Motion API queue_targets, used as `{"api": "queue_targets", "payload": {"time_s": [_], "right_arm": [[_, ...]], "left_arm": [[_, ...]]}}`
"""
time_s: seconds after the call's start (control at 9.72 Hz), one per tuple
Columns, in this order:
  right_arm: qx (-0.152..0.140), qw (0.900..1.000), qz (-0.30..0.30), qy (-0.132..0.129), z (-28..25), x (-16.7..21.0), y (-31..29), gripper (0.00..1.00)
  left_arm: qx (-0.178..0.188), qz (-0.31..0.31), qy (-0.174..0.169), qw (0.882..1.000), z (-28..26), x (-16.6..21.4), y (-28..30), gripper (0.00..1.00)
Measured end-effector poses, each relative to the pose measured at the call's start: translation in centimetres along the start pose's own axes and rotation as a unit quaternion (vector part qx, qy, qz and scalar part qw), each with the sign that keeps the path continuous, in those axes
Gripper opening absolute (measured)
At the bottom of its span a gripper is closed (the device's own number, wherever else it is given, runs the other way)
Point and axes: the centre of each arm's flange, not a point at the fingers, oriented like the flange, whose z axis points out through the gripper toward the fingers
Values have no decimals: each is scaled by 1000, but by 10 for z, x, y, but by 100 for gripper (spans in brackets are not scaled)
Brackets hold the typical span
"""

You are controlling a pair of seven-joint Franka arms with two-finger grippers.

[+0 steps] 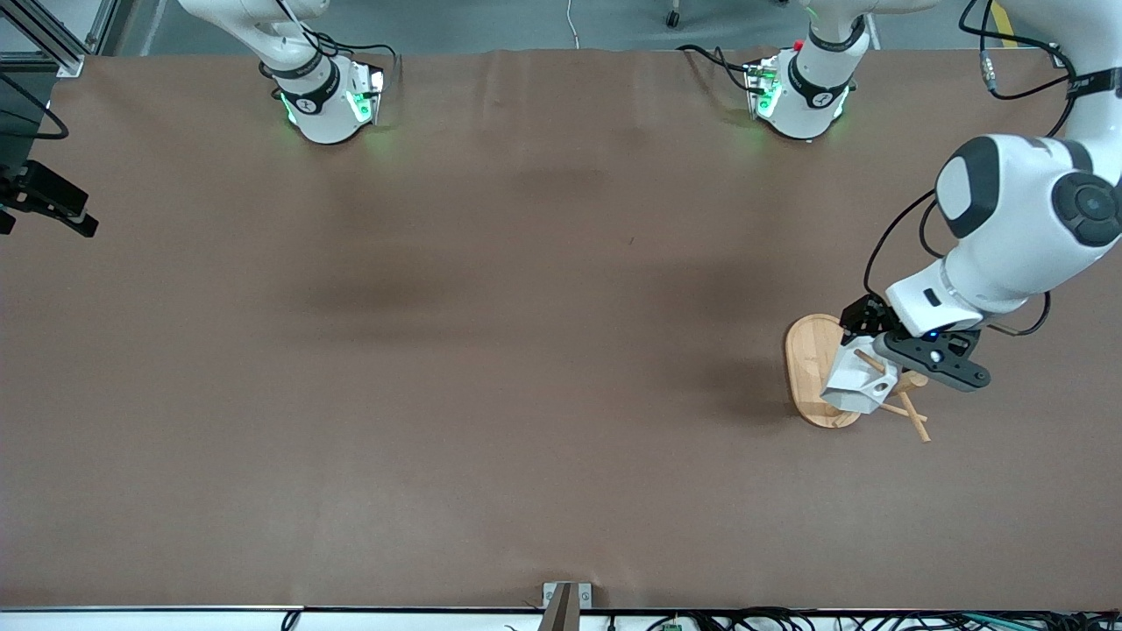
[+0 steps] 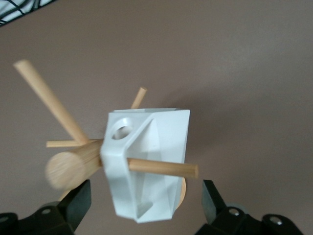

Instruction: Hang cup on rack

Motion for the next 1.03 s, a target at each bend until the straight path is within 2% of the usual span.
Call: {"api": "queue_targets", "payload": {"time_s": [0.41,0.51,0.72,1.03], "right_arm": [[0,1000,0,-2,2,0,0,100],[0,1000,0,-2,2,0,0,100],[0,1000,0,-2,2,0,0,100],[0,1000,0,-4,4,1,0,100]], "left_arm": [[7,-92,9,996,-104,-21,18,100],[8,-101,4,995,-123,-28,22,100],[47,-92,-9,995,-160,-35,19,100],[47,-118,-42,991,-200,-44,24,100]]}}
